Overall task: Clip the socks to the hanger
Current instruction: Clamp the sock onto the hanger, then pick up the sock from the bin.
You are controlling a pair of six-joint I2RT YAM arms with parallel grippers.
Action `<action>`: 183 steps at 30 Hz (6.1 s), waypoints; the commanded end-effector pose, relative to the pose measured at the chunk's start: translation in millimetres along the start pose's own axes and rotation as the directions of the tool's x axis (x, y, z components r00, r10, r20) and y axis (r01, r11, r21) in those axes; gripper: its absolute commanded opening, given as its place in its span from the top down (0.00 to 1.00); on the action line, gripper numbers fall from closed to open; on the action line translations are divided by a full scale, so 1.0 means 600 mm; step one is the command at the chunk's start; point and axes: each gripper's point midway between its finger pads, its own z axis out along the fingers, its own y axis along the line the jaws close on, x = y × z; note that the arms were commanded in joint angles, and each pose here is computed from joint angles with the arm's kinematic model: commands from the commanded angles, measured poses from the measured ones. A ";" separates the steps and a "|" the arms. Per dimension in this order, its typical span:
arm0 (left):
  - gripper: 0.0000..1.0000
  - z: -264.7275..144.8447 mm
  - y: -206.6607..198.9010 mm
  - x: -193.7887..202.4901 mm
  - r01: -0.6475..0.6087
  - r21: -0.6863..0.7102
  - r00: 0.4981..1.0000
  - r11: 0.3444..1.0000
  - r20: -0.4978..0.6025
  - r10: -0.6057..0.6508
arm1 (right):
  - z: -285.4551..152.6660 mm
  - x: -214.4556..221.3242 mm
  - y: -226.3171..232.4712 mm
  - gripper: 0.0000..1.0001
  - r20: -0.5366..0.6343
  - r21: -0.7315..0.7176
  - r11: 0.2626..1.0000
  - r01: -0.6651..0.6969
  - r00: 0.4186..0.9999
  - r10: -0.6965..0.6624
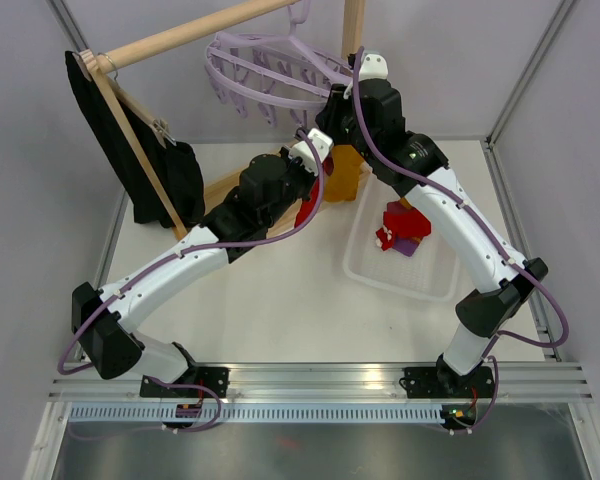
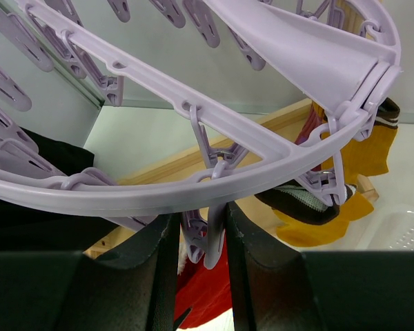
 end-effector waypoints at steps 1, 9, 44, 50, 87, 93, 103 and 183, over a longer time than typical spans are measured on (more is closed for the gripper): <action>0.98 0.002 0.015 -0.022 0.041 -0.044 0.998 0.998 0.043 -0.039 | -0.010 -0.055 0.001 1.00 0.094 -0.002 1.000 -0.018 0.995 0.018; 0.98 0.003 0.014 -0.035 0.054 -0.036 0.997 0.998 0.063 -0.051 | -0.011 -0.051 -0.001 1.00 0.090 0.000 1.000 -0.017 0.996 0.017; 0.98 0.016 0.018 -0.105 0.103 -0.023 0.981 0.994 0.169 -0.098 | -0.006 -0.039 -0.008 1.00 0.077 0.013 1.000 0.001 0.997 -0.002; 0.98 0.021 0.014 -0.101 0.106 -0.018 0.982 0.994 0.161 -0.102 | -0.016 -0.045 -0.002 0.51 0.092 -0.014 1.000 0.002 0.996 -0.001; 0.46 -0.231 0.019 0.082 0.490 -0.070 0.865 0.869 -0.087 -0.495 | -0.084 0.274 -0.373 0.21 -0.195 0.471 0.879 -0.078 0.962 0.190; 0.45 -0.253 0.021 0.090 0.512 -0.067 0.853 0.857 -0.078 -0.516 | -0.079 0.336 -0.408 0.27 -0.276 0.518 0.855 -0.005 0.946 0.173; 0.46 -0.245 0.013 0.103 0.506 -0.063 0.855 0.860 -0.096 -0.510 | -0.062 0.405 -0.414 0.34 -0.403 0.487 0.850 0.202 0.915 0.014; 0.40 -0.152 -0.133 -0.011 0.312 0.848 0.913 0.428 -0.142 -0.383 | -0.285 0.147 0.017 1.00 -0.344 -0.578 0.780 -0.239 0.938 0.032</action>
